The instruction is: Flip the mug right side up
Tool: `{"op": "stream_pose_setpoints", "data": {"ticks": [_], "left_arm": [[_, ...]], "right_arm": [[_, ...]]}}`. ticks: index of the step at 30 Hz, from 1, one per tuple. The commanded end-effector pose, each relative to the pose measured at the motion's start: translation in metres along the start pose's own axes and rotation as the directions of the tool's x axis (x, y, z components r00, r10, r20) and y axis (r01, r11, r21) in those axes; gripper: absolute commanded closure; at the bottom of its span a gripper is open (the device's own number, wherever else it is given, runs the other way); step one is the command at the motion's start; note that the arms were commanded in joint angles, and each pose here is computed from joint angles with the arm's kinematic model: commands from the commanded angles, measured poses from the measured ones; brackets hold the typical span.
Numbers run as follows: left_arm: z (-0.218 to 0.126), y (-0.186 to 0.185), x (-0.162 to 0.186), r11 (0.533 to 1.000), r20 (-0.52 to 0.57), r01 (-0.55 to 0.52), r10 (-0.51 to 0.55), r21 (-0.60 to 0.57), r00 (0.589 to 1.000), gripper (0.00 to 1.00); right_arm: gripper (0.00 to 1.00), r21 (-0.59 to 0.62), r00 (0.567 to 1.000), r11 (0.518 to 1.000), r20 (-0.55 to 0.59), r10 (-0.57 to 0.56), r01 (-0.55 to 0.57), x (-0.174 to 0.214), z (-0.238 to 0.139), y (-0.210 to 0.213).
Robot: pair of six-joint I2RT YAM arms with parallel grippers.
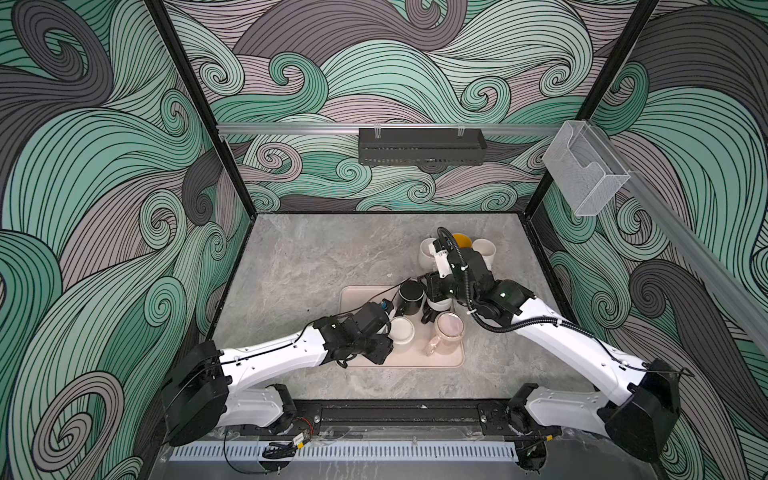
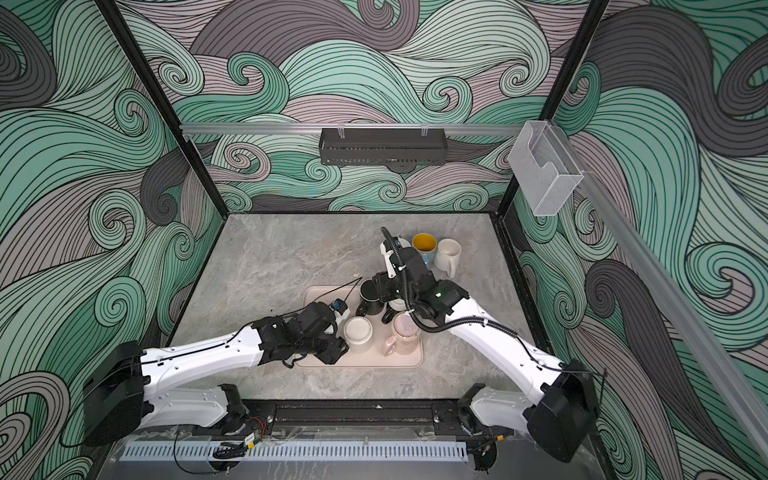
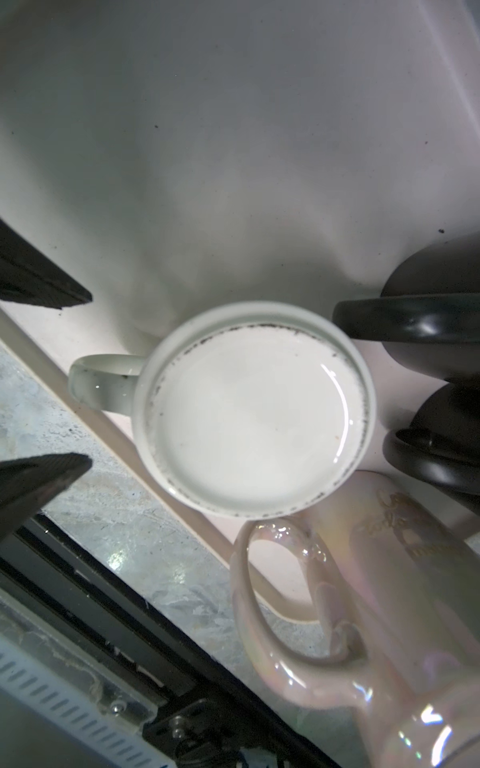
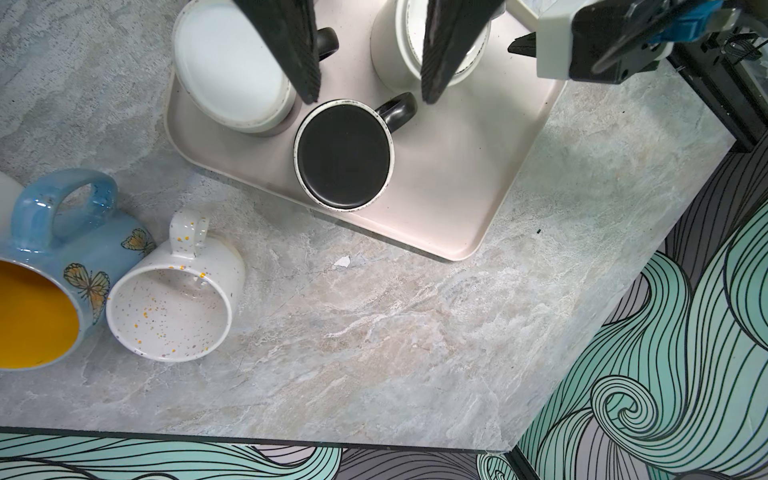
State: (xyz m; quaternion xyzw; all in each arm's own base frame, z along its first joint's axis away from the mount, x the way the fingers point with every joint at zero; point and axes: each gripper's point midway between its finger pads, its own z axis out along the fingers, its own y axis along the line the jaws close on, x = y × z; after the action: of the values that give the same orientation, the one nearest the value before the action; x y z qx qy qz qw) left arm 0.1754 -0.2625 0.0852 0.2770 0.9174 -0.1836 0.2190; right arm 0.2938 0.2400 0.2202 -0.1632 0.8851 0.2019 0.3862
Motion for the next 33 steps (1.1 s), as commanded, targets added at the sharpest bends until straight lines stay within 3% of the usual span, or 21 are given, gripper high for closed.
{"op": "stream_pose_setpoints", "data": {"ticks": [1, 33], "left_arm": [[0.003, -0.006, -0.011, 1.0, 0.032, -0.006, 0.006, 0.018, 0.999, 0.45], [0.026, 0.005, -0.003, 0.999, 0.008, 0.007, -0.007, -0.041, 1.0, 0.63]], "right_arm": [[0.58, 0.015, 1.0, 1.0, 0.017, -0.004, 0.004, -0.003, 0.001, -0.004], [0.58, 0.004, 1.0, 1.0, -0.004, 0.025, -0.025, 0.008, 0.016, -0.007]]}}
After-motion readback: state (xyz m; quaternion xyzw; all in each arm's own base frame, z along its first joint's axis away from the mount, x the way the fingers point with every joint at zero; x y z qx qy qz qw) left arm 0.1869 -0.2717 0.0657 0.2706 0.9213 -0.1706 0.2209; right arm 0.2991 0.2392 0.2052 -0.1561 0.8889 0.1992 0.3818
